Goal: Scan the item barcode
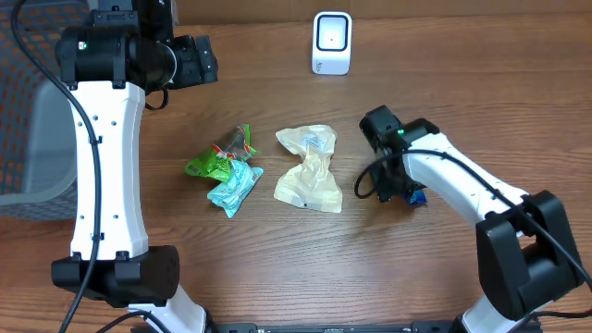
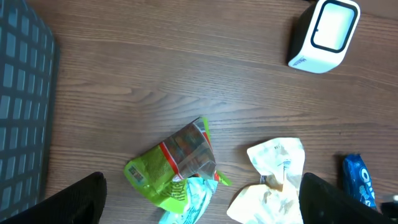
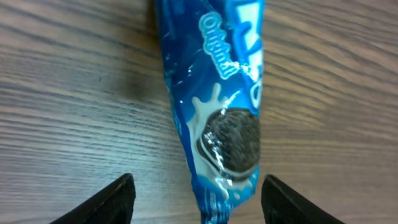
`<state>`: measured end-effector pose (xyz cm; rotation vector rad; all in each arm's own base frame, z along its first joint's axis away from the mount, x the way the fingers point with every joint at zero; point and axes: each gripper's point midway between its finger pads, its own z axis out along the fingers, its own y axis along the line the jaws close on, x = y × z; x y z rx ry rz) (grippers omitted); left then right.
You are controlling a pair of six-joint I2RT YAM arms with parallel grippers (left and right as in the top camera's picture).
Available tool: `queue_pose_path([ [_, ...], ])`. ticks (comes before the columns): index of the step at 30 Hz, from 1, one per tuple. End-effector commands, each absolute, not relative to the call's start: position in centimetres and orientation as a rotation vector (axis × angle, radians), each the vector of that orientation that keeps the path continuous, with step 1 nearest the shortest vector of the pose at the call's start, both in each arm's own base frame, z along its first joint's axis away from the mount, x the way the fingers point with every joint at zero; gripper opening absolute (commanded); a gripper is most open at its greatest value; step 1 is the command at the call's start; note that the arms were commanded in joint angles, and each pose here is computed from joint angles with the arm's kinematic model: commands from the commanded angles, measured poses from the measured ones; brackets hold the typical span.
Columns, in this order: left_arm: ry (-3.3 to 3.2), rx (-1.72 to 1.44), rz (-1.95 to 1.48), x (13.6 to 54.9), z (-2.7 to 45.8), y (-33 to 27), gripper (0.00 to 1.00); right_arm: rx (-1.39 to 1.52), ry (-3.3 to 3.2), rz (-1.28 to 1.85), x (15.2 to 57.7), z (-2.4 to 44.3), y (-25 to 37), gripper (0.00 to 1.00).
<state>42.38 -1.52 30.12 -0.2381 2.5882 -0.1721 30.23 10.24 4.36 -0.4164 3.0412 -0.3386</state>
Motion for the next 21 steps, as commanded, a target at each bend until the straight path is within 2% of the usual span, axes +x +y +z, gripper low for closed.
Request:
queue_pose_path([
  [1,2.565,-0.249,-0.189,42.1,30.9,-1.7,0.9,-0.49,2.984,-0.398,30.4,3.6,9.2,0.66],
  [6,2.566,-0.25,-0.189,42.1,30.9,-1.7,0.9,-0.479,2.953,-0.425,30.6,2.6,8.8,0.64],
  [10,2.566,-0.249,-0.189,42.1,30.9,-1.7,0.9,-0.476,2.945,-0.421,30.6,2.2,8.8,0.57],
  [12,2.566,-0.249,-0.188,42.1,30.9,-1.7,0.9,-0.474,2.943,-0.418,30.6,2.1,8.8,0.48],
  [16,2.566,-0.249,-0.188,42.1,30.9,-1.7,0.9,-0.474,2.946,-0.405,30.6,2.1,8.9,0.18],
  [18,2.565,-0.249,-0.189,42.1,30.9,-1.7,0.89,-0.458,2.956,-0.362,30.5,2.0,9.4,0.07],
  [19,2.565,-0.249,-0.189,42.1,30.9,-1.7,0.89,-0.452,2.968,-0.327,30.3,2.0,9.8,0.04],
  [21,2.565,-0.25,-0.189,42.1,30.9,-1.7,0.89,-0.429,3.031,-0.08,29.7,2.9,12.7,0.04],
])
